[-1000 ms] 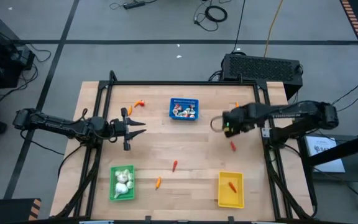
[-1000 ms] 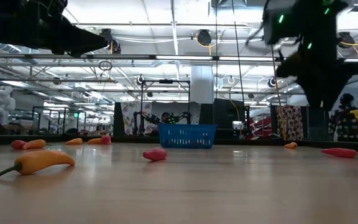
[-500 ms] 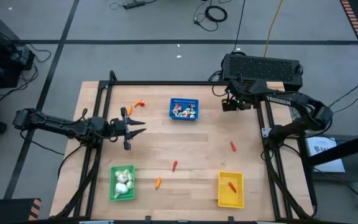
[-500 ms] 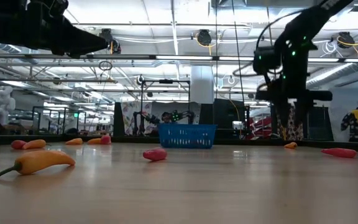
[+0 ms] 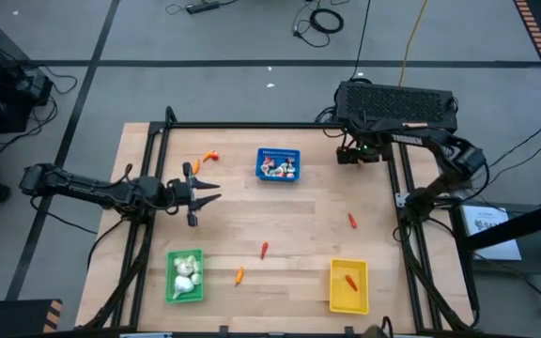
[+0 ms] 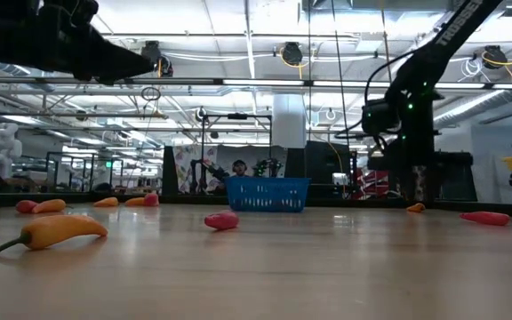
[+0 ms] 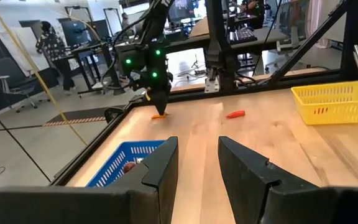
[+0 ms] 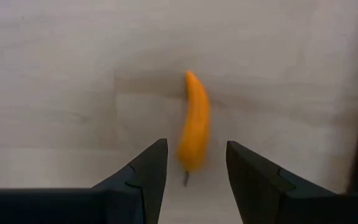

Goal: Sort produce into baskets
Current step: Put the yellow chili pepper into the yellow bin

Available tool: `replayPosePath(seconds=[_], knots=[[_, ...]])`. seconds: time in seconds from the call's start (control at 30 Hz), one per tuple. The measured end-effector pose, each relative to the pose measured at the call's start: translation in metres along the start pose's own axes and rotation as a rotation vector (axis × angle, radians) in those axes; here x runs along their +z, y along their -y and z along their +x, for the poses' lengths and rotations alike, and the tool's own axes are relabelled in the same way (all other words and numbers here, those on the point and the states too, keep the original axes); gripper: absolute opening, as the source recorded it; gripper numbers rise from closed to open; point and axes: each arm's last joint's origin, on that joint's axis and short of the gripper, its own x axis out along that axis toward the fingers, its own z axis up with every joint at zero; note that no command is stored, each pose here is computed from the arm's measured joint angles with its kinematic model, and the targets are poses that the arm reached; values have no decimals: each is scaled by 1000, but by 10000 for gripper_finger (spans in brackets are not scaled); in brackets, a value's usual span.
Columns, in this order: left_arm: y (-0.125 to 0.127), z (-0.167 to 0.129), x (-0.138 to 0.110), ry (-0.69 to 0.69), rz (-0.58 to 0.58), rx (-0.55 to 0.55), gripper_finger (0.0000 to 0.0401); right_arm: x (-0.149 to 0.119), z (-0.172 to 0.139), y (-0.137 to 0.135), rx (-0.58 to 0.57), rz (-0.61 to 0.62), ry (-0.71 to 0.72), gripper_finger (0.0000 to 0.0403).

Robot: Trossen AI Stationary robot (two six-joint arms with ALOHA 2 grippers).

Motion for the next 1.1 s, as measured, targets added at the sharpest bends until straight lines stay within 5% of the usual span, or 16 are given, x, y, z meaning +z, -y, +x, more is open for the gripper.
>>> replayPosePath(seconds=[0.3, 0.7, 1.1], knots=[[0, 0, -4, -42, 10, 9, 123, 9, 15, -1, 4, -31, -34, 139], [-1, 0, -4, -44, 9, 42, 123, 5, 12, -3, 22, -99, -44, 8], [-1, 0, -4, -43, 9, 43, 123, -52, -37, -58, 347, -277, -132, 17]])
